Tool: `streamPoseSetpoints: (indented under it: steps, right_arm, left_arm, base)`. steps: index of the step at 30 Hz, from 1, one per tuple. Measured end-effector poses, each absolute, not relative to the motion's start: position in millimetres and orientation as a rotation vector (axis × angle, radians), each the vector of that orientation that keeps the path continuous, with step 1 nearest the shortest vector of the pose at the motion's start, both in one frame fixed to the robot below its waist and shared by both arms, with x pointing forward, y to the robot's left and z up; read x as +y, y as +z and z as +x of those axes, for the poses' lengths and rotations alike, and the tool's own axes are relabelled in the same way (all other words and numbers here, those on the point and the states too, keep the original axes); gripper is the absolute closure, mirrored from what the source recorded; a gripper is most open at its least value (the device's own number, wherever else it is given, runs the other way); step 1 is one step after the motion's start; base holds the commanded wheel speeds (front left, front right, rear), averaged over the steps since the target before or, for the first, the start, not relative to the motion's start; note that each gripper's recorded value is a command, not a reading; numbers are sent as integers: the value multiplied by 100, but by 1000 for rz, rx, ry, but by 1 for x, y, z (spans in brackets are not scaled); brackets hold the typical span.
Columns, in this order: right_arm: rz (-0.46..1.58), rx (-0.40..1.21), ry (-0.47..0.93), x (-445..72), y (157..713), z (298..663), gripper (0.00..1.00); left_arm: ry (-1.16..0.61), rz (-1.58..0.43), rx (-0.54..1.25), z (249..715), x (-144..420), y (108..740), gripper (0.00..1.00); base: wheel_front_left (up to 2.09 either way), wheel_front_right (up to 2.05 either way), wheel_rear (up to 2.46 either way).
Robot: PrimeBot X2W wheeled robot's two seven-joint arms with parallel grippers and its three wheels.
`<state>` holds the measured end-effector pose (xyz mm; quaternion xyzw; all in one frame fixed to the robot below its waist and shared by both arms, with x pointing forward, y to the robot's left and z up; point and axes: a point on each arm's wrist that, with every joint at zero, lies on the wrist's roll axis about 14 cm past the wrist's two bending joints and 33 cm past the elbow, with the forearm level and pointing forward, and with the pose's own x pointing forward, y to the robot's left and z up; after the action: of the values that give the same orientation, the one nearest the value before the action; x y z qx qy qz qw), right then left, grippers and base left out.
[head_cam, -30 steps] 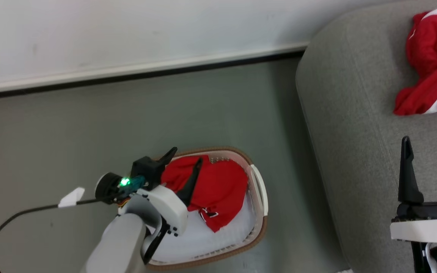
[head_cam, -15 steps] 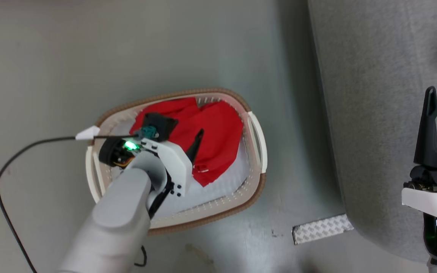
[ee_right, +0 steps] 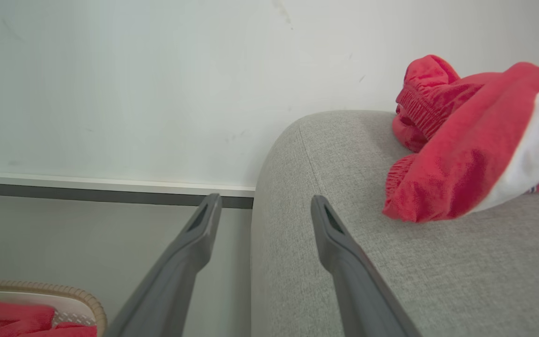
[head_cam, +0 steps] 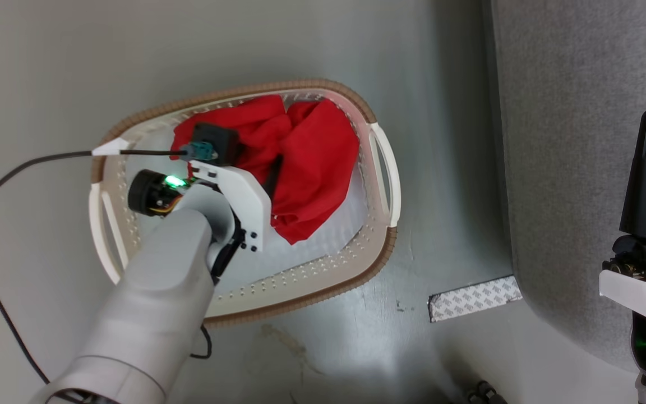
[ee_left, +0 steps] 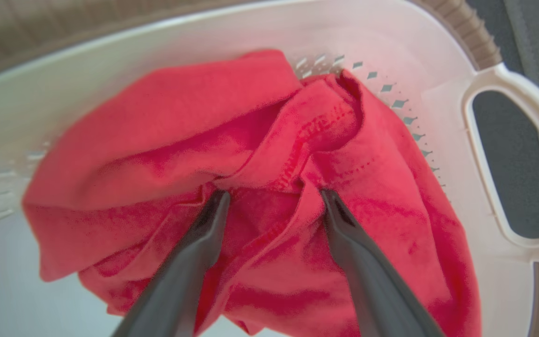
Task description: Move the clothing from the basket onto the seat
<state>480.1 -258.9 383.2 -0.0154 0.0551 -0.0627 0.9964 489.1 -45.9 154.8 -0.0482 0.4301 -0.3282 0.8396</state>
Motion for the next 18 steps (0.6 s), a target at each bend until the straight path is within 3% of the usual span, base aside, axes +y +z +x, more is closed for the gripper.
streamPoseSetpoints:
  steps: [7,8,9,10,18]
  right_arm:
    - [-45,141,-126,-260,369,480,0]
    - [-47,143,-126,-261,368,480,0]
    - [-48,144,-127,-261,367,480,0]
    - [-49,144,-127,-261,367,480,0]
    - [-38,112,-127,-260,383,480,0]
  left_arm:
    - [-742,-122,976,466,-59,135,0]
    - [-754,-115,983,462,-60,133,24]
    - [-768,-107,985,459,-62,132,67]
    - [-781,-103,987,457,-64,132,100]
    - [-861,-127,949,442,-79,160,100]
  base:
    - [0,0,0]
    - [0,0,0]
    - [0,0,0]
    - [0,0,0]
    - [0,0,0]
